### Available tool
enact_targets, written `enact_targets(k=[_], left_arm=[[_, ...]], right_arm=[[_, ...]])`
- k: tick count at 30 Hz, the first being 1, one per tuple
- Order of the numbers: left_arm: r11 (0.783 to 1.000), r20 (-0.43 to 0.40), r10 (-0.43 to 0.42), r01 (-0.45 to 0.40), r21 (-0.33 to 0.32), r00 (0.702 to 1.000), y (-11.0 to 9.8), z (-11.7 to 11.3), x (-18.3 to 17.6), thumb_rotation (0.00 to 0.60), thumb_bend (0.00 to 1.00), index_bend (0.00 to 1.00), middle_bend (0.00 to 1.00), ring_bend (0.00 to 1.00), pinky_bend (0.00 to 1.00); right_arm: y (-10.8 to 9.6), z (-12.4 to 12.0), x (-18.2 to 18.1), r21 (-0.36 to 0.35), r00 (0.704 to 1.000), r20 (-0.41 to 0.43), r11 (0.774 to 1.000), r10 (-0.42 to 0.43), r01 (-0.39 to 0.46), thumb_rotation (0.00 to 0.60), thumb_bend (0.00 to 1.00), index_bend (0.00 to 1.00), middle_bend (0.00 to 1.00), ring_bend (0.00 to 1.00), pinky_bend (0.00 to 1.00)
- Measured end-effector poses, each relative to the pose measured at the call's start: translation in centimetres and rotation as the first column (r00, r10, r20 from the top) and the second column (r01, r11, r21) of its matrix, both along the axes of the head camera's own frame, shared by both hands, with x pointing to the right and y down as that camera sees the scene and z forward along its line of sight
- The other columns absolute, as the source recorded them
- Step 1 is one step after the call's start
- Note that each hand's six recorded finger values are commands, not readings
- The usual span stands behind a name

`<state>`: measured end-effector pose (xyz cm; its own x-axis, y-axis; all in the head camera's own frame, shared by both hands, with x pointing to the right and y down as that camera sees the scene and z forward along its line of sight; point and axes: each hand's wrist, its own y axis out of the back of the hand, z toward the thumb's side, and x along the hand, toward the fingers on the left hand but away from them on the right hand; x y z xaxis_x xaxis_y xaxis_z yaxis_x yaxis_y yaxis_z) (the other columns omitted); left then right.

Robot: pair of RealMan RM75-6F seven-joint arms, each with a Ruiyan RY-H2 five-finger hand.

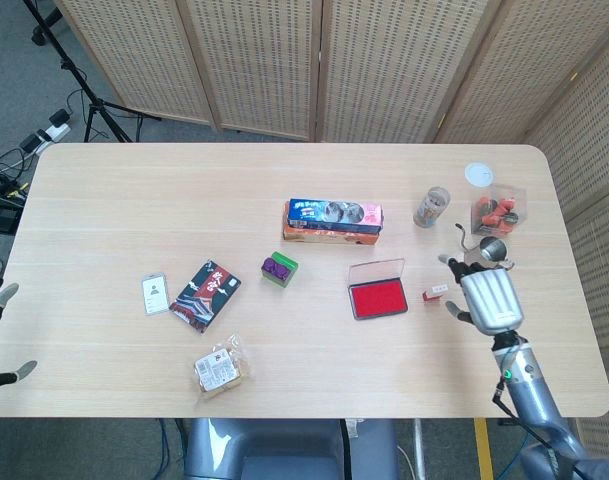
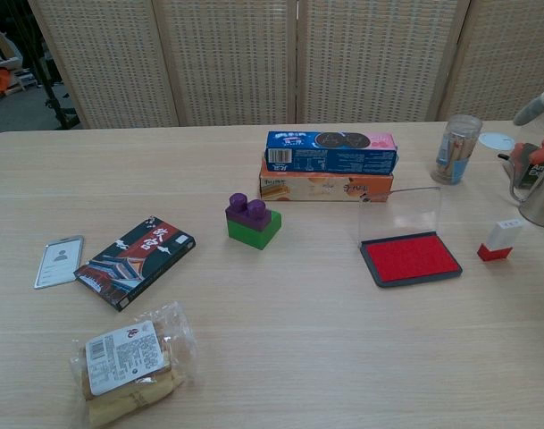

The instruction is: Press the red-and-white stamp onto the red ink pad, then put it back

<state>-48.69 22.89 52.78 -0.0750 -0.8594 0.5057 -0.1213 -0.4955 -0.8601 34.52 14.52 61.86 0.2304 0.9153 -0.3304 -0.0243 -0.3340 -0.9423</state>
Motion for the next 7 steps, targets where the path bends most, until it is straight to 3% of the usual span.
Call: enact_targets(k=[4, 7], left_arm=[[1.000, 0.012, 0.000, 0.000, 0.005, 1.000, 0.4, -0.1, -0.1, 0.600, 0.00, 0.00, 0.00, 0.00, 0.00], [1.000, 0.026, -0.001, 0.000, 0.016, 1.000, 0.7, -0.2, -0.1, 0.600, 0.00, 0.00, 0.00, 0.00, 0.00]], right_arm=[[1.6, -3.5, 2.4, 0.037, 0.999, 0.028, 0.999, 0.020, -0.022, 0.600, 0.00, 0.00, 0.00, 0.00, 0.07], [3.4, -5.0, 4.2, 0.030, 0.996, 0.053, 0.997, 0.067, -0.069, 0.600, 0.00, 0.00, 0.00, 0.00, 0.03]])
